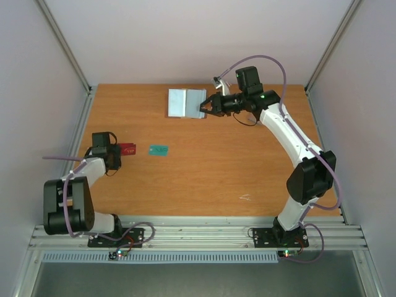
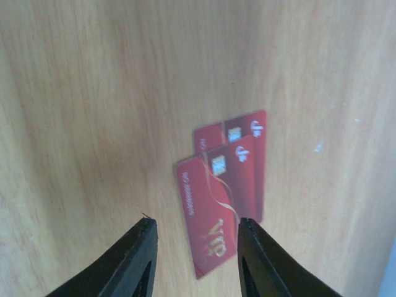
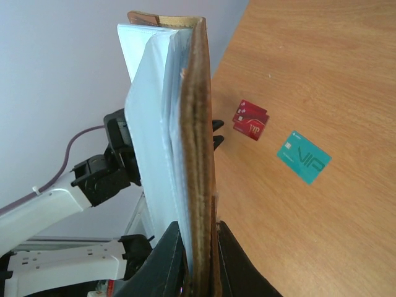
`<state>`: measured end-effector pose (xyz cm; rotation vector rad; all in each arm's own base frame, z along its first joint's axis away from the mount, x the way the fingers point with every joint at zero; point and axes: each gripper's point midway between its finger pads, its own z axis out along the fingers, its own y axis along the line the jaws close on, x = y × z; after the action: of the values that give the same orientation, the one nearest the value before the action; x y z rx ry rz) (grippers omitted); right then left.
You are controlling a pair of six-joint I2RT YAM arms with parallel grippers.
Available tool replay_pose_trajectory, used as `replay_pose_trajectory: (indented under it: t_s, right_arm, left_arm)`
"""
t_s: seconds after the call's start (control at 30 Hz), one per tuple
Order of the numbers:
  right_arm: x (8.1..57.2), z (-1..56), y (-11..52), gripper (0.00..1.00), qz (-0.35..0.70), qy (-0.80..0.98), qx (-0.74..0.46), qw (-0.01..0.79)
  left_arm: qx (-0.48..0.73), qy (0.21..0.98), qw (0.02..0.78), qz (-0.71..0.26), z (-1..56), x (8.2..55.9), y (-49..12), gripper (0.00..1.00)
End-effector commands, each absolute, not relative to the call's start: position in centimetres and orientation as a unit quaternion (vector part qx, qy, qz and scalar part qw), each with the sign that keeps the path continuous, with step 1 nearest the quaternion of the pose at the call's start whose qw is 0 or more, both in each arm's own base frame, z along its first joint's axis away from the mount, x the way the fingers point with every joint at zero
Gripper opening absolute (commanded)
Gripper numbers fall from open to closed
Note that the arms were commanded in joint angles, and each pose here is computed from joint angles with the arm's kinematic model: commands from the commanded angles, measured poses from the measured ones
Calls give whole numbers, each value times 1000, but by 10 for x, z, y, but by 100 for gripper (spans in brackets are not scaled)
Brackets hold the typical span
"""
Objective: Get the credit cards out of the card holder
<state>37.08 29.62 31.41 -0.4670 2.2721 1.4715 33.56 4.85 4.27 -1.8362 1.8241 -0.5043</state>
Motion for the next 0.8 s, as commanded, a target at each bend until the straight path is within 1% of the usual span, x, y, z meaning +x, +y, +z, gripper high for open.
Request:
replay_pose_trajectory:
  t_s: [0.0,0.1,0.17,0.23,0.3,0.33,0.37,0.4,0.43,0.53,0.67,0.77]
  right_arm:
    - [349,344,287,1,520,801,-194,224]
    - [339,339,283,1,487,818,-203,229]
    - [329,336,281,1,473,824,-214,227]
    - [317,336,280,1,468,825,-225,223]
    - [305,337,279,1,463,825,-236,223]
    - [298,338,277,1,457,826,-243,225]
    - [294,336,276,1,445,830,-250,226]
    - [289,333,276,1,431,833,-261,229]
    - [284,332,276,1,423,835,-269,229]
    - [271,330,283,2,408,832,-291,237]
    - [252,326,303,2,396,823,-329,240]
    - [237,328,319,2,407,806,-356,240]
  left_arm:
    - [-627,690,286,-222,73,341,41,41]
    - [-530,711,347,-304,126,366,21,53]
    - [-444,713,402,-366,174,379,3,60]
    - [-323,712,459,-422,226,380,-23,67]
    - [-148,706,508,-471,279,364,-63,77]
    - [-77,698,514,-492,300,351,-80,82]
    - [-15,692,510,-510,314,336,-95,86]
    - [31,689,495,-528,321,321,-108,95]
    - [72,686,480,-542,325,308,-120,99]
    - [167,678,436,-567,327,271,-148,99]
    - [228,667,403,-583,327,242,-170,99]
    - [245,671,385,-585,320,232,-178,99]
